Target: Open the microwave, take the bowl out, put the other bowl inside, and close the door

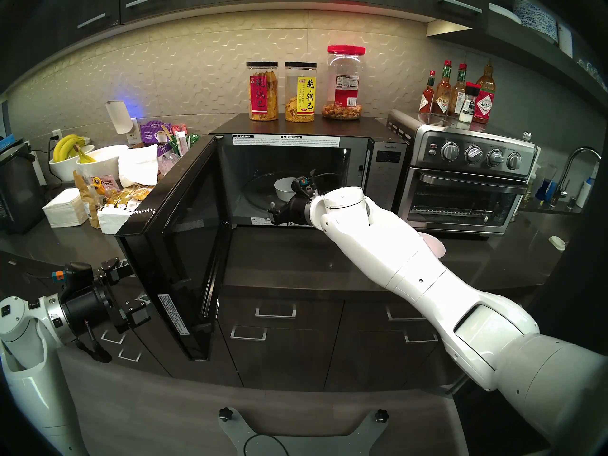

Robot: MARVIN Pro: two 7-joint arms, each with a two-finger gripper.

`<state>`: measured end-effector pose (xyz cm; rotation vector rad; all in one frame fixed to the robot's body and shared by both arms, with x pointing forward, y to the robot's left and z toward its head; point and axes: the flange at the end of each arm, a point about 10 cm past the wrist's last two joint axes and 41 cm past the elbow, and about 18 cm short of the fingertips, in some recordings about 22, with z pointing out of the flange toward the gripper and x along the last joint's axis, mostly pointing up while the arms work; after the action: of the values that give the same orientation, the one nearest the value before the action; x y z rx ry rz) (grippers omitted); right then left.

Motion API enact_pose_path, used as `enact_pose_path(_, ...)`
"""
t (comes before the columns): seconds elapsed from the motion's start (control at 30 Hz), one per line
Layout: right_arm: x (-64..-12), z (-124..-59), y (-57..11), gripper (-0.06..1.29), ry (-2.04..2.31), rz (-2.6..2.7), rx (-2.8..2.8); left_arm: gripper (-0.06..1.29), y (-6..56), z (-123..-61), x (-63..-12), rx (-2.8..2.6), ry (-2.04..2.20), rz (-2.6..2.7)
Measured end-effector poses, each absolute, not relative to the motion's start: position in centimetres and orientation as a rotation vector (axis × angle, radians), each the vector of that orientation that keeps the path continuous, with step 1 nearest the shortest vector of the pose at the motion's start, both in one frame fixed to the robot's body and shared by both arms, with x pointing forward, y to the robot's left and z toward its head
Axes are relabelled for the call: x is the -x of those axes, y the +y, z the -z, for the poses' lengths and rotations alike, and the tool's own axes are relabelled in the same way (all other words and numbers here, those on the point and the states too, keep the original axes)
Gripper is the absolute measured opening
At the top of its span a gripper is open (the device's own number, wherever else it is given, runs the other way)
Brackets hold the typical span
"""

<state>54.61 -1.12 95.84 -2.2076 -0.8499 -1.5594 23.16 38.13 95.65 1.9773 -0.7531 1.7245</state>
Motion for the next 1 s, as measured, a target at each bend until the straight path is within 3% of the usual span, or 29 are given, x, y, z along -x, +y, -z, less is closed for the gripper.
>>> enact_pose_path(1.0,-57.6,-96.6,1.7,1.22,-0.801,1.594,2.248,1.23,38.1,-95.7,-23.2,-1.978,-0.753,-1.725)
